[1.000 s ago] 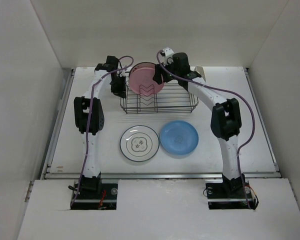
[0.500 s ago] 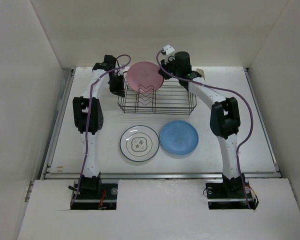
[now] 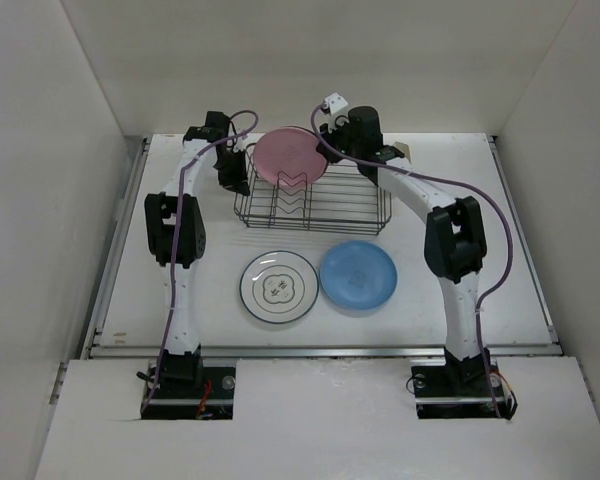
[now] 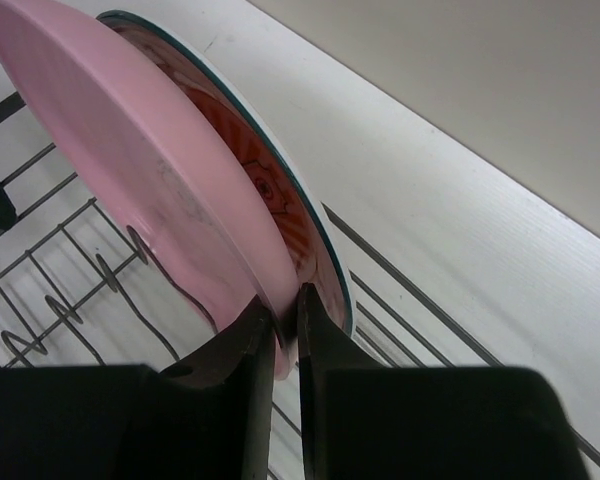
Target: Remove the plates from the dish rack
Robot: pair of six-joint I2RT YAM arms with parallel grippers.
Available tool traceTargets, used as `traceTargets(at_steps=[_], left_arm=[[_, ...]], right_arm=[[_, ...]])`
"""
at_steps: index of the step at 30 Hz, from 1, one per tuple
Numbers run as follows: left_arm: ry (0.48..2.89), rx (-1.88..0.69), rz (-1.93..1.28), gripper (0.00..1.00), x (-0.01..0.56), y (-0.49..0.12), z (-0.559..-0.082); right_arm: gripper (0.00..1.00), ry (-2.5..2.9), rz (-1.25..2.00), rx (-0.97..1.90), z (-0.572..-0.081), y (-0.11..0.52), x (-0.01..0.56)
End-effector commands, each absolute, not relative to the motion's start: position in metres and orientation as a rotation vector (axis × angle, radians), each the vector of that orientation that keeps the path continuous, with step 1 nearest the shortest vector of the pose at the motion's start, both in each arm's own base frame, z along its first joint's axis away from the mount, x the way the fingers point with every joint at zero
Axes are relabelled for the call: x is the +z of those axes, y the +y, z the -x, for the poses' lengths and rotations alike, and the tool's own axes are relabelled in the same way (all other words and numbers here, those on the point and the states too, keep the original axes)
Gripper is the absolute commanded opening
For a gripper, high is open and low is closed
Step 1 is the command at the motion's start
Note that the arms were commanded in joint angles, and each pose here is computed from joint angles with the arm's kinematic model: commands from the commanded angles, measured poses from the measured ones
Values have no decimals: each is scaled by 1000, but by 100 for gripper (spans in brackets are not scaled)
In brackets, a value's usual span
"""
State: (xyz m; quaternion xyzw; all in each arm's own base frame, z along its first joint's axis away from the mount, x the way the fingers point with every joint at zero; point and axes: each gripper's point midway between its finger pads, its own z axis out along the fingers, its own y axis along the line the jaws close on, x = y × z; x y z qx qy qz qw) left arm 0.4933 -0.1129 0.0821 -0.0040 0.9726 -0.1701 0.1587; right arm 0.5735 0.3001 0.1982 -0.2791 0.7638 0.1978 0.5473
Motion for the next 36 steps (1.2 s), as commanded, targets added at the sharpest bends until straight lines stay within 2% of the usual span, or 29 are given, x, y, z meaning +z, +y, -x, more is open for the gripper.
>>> traceTargets(at_steps=[1, 7, 14, 20, 25, 28, 29, 31, 36], left_arm=[[2810, -468, 76, 0, 72, -104, -494], [2811, -481, 74, 0, 74, -106, -492], [2812, -485, 100, 0, 74, -106, -492], [2822, -482, 90, 0, 71, -106, -489], [2822, -467, 79, 0, 70, -104, -490], [2822, -467, 79, 0, 70, -104, -490], [2822, -467, 79, 0, 70, -104, -490], [2822, -467, 79, 0, 70, -104, -490], [2792, -526, 127, 0, 76, -107, -496]], right_arm=[[0, 1437, 559, 507, -555, 297, 365], [0, 1444, 519, 275, -561, 269, 364], [0, 1340, 593, 70, -537, 290, 401], [0, 1269, 500, -2, -519, 278, 428], [0, 1280, 514, -53, -521, 273, 428], [0, 1299, 494, 2, -503, 266, 439], [0, 1373, 578, 46, -498, 268, 419], [0, 1428, 643, 142, -476, 263, 419], [0, 1713, 974, 454, -386, 254, 335]])
